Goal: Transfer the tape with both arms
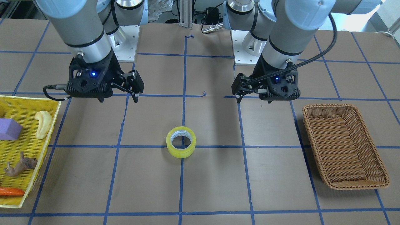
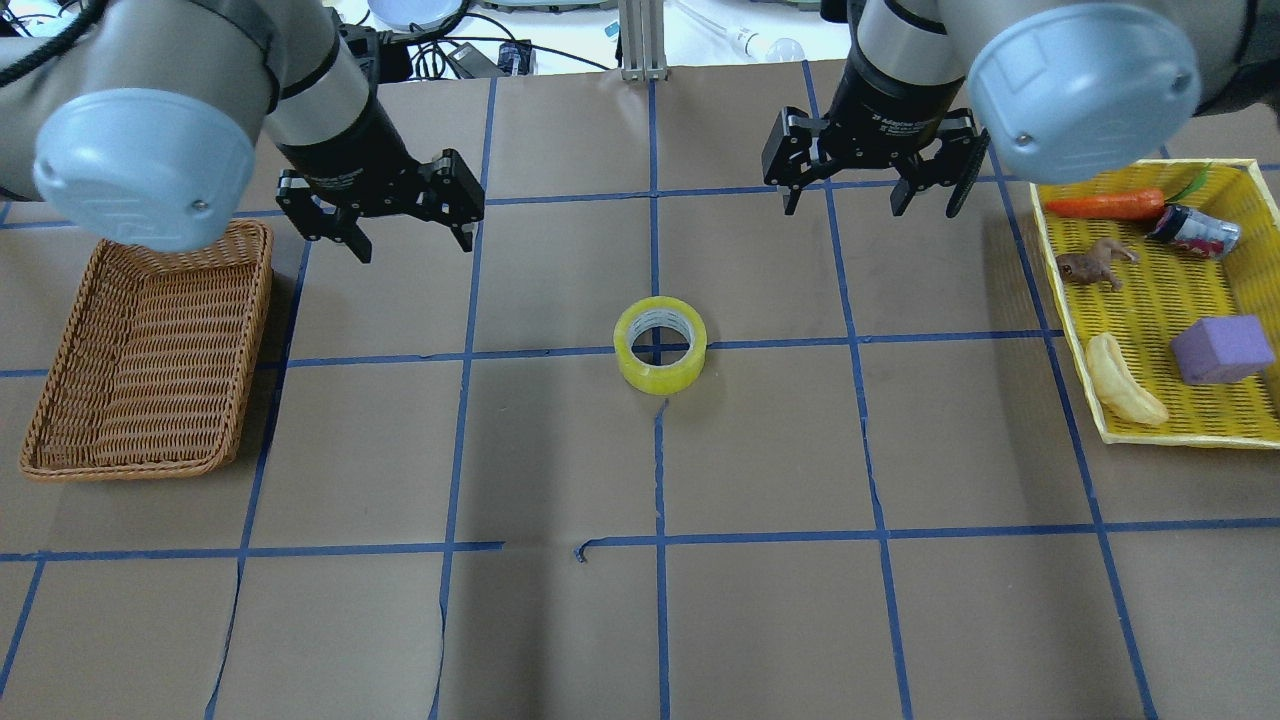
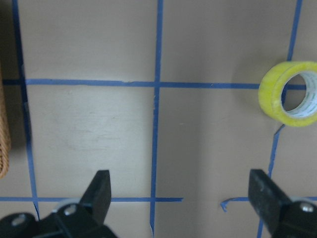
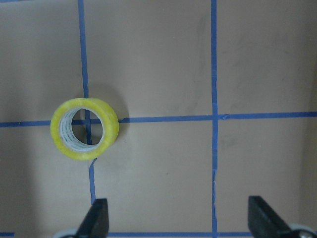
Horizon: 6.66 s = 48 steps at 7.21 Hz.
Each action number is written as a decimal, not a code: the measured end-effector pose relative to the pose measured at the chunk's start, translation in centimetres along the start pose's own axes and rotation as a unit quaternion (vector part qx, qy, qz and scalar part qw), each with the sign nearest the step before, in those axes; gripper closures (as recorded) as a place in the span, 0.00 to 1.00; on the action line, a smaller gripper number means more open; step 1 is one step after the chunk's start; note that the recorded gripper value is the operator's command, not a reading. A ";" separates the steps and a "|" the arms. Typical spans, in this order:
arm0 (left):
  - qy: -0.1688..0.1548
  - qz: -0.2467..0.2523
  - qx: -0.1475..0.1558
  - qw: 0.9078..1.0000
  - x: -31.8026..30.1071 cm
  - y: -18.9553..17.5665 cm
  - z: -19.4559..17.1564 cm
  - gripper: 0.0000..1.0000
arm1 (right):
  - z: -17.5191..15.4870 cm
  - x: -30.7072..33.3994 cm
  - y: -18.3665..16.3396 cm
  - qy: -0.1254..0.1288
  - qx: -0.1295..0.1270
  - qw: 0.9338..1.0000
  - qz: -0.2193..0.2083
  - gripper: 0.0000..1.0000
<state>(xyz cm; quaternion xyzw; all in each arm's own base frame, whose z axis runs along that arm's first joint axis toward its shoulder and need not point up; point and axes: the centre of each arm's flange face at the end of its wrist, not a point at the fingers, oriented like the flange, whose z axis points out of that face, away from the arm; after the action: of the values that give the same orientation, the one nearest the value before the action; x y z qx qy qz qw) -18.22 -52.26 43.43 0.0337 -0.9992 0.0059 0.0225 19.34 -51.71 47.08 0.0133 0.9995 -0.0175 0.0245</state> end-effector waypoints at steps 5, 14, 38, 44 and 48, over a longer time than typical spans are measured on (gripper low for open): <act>0.006 -0.038 0.008 0.999 8.7 -1.7 12.2 0.00 | -3.8 0.8 0.2 0.007 -0.025 1.000 0.011 0.00; -0.010 -0.037 -0.015 0.999 14.4 -1.6 24.9 0.53 | -4.6 2.7 0.1 0.055 -0.024 0.998 0.013 0.00; -0.017 0.223 -0.006 0.975 -43.3 -7.9 14.3 0.70 | -4.4 2.7 0.0 0.055 -0.024 0.998 0.013 0.00; -0.023 0.205 0.036 0.978 -37.4 -9.9 12.7 0.31 | -4.4 2.7 0.0 0.055 -0.026 0.998 0.012 0.00; -0.013 0.120 0.049 0.991 -20.7 -8.7 6.1 0.13 | -4.4 2.6 0.0 0.053 -0.025 0.998 0.012 0.00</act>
<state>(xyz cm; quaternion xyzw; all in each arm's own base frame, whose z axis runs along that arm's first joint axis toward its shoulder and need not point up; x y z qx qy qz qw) 2.69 -59.66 36.48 -0.0855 -0.9947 0.0575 0.0067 16.52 -51.47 51.36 0.0259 0.9992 0.0085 -0.0284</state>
